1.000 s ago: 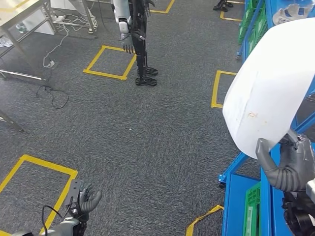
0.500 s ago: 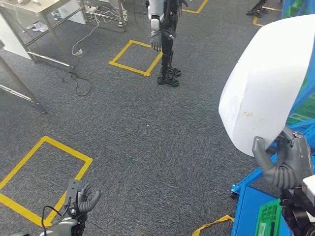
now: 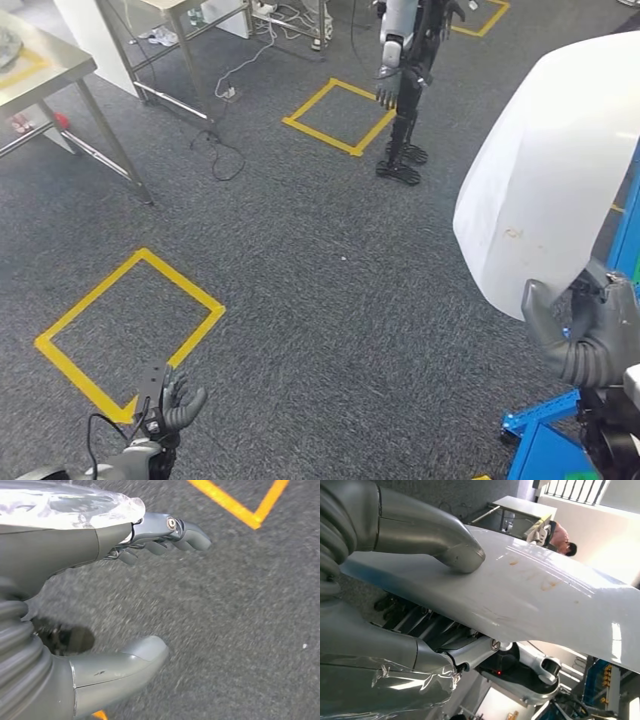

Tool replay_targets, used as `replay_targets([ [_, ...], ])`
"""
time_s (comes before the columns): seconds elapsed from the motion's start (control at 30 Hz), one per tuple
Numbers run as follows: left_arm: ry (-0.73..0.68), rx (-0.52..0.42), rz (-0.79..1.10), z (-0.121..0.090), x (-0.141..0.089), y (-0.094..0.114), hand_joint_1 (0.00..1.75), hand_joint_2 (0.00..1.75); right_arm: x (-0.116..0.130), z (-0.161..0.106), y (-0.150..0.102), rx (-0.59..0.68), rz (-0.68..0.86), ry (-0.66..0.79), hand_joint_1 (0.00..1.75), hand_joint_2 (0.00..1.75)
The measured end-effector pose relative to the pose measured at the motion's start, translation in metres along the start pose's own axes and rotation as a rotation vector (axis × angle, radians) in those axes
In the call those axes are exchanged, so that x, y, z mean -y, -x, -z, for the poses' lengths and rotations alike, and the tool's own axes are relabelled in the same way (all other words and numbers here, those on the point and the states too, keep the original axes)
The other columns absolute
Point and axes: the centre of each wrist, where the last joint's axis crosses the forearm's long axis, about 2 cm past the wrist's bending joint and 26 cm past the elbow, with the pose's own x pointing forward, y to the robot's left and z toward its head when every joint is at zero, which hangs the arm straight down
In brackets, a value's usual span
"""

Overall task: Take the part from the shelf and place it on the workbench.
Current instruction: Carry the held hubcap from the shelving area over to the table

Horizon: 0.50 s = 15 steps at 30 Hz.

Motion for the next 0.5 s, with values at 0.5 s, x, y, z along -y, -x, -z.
replay_targets([
  [0.5,0.011,0.008,0.006,0.0005,-0.0046,-0.0013,0.00,1.75,-0.0004,0.0015,0.0002,0.001,-0.003,-0.007,1.75,1.75],
])
